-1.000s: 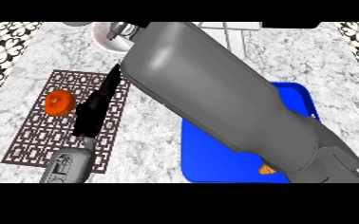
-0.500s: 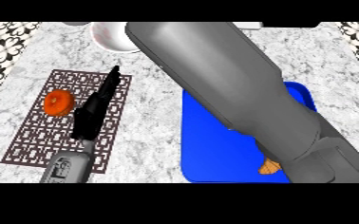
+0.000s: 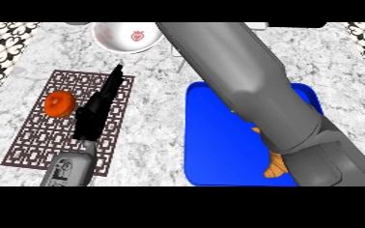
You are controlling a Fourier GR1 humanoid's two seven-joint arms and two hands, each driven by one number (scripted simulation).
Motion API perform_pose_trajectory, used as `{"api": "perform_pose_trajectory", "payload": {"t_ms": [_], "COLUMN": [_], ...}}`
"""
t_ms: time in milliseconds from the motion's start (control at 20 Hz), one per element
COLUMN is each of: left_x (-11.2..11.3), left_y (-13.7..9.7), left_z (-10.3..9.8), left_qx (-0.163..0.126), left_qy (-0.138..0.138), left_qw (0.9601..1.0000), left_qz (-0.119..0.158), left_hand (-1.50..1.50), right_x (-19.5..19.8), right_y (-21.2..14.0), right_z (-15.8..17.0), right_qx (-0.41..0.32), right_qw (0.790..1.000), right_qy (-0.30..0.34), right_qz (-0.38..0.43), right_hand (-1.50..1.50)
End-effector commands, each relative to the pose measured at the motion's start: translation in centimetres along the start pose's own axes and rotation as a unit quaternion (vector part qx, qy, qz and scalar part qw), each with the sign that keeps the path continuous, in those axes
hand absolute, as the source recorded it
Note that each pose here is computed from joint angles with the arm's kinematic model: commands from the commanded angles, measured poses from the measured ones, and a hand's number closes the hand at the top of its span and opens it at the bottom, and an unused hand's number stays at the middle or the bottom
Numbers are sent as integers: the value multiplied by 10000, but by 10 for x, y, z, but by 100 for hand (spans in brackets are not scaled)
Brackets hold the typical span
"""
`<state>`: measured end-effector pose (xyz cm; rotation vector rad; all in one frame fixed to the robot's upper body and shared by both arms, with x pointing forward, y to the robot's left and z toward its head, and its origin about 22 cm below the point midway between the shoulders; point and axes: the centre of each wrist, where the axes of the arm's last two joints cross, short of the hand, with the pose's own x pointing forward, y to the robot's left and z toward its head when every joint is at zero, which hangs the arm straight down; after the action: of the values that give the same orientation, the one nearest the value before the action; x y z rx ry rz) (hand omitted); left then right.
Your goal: Pick the cupcake from the tray and place it in the tiered shelf
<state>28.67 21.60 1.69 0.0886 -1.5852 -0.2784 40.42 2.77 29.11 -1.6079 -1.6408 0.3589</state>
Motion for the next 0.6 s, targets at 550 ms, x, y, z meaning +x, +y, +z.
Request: {"api": "perform_pose_trajectory", "payload": {"t_ms": [550], "left_x": [9], "left_y": [0], "left_z": [6], "left_qx": [-40], "left_qy": [-12], "left_qw": [10000], "left_qz": [-1], "left_hand": [0], "right_x": [-56], "right_y": [37], "right_z": [-18], "right_qx": [-440], "right_qw": [9797], "right_qy": [846], "right_qz": [-1764], "right_hand": [150]}}
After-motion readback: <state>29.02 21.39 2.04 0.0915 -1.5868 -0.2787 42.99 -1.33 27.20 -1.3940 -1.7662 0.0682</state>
